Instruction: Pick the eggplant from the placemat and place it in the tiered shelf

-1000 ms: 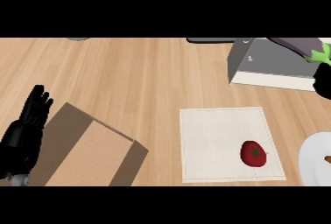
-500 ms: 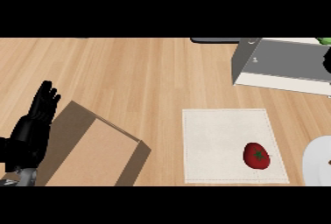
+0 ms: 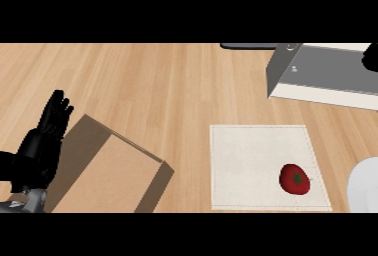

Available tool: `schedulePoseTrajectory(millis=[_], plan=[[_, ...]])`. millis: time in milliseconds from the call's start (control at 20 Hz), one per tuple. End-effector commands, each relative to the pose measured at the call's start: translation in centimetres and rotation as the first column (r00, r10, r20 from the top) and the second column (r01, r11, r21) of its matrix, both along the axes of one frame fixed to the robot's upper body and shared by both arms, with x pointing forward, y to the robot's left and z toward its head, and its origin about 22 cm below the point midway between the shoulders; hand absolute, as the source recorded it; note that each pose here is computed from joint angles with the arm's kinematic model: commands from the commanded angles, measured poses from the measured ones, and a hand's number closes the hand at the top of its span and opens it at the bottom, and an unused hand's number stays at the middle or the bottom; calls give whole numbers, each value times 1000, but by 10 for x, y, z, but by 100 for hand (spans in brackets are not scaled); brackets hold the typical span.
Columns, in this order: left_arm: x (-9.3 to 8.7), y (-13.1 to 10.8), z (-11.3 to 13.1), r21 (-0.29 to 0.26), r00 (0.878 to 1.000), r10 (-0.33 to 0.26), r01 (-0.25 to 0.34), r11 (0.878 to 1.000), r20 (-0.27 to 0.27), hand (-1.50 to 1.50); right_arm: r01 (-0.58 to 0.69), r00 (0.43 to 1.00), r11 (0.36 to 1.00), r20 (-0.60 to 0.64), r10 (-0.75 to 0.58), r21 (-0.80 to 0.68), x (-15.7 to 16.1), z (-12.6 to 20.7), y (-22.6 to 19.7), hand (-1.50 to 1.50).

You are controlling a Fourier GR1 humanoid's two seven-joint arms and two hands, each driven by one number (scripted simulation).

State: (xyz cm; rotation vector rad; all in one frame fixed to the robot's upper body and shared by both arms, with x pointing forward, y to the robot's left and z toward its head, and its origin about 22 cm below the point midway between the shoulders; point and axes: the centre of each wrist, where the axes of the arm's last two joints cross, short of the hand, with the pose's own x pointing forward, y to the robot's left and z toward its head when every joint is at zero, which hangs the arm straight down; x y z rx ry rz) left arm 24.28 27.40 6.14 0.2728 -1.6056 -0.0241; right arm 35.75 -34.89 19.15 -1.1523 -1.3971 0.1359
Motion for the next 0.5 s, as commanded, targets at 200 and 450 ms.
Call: schedulePoseTrajectory(millis=[200,450], plan=[[11,-19,-1,-66,1000,-9,10,998,18,0,-4,998,998,-62,0,-70,26,-28,-28,150],[2,-10,5,-65,1000,-2,3,998,9,0,37,999,991,8,-38,126,44,-43,-16,-150]])
